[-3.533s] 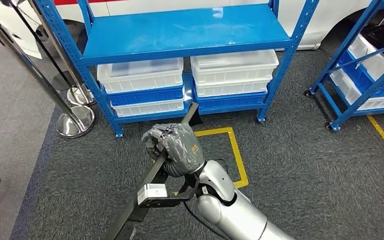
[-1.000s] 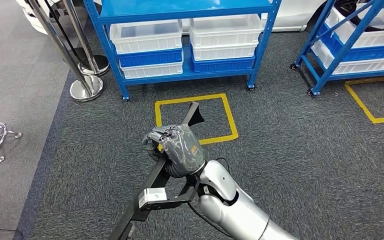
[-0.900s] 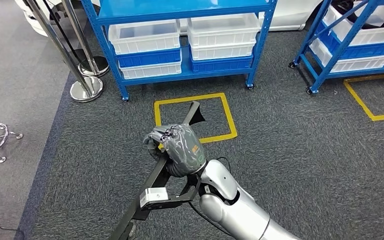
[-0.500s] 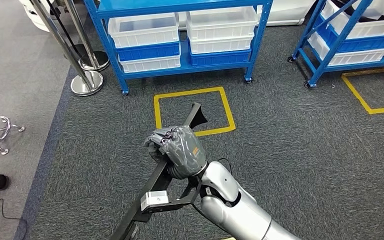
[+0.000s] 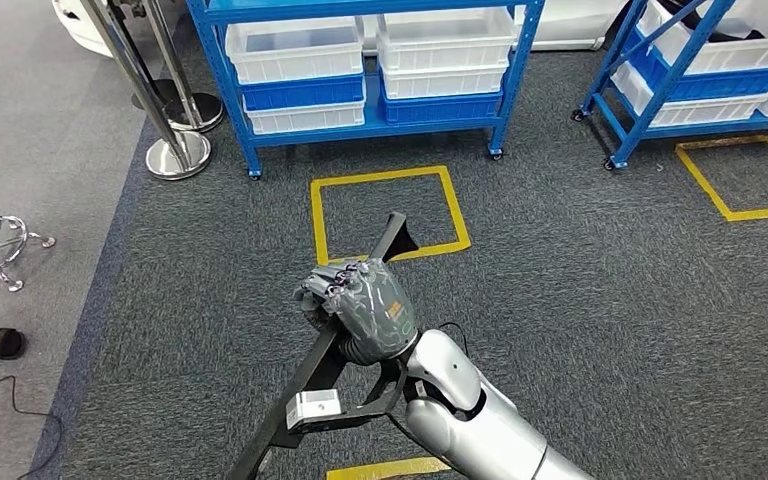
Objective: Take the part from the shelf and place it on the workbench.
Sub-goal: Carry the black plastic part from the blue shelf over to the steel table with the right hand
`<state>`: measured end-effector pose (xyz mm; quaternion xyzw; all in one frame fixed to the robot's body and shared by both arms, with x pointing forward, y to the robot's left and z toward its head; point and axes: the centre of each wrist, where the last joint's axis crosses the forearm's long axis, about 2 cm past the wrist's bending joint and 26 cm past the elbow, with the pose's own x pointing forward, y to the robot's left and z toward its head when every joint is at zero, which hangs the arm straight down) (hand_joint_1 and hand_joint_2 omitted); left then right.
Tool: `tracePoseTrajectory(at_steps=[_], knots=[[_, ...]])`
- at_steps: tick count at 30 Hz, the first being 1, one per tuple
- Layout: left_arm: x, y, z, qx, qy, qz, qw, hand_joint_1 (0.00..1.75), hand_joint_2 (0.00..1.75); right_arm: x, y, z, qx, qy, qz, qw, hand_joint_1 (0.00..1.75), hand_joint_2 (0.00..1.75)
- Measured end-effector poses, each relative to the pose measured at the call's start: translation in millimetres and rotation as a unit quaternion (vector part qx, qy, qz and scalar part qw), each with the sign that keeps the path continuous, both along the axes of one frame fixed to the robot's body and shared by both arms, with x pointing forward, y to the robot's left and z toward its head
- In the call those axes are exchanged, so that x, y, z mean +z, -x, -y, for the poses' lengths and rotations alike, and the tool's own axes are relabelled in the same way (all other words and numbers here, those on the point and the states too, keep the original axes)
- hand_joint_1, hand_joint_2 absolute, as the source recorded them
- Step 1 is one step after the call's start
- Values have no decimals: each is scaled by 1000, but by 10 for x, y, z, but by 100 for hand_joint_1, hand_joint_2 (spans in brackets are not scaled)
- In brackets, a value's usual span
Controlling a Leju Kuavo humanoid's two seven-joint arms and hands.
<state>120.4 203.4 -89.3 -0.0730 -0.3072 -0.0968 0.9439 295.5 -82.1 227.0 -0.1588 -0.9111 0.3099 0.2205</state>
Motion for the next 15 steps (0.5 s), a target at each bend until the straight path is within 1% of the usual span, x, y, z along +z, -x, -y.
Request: tracePoseTrajectory(at_steps=[5,15], knots=[[6,-34,-20,-6,-3,5,1000,0,175,14,13,8,-3,0,11,1000,175,175],[54,-226,-73,-25,-16,27,999,0,175,47,35,51,-3,-1,23,1000,175,175]])
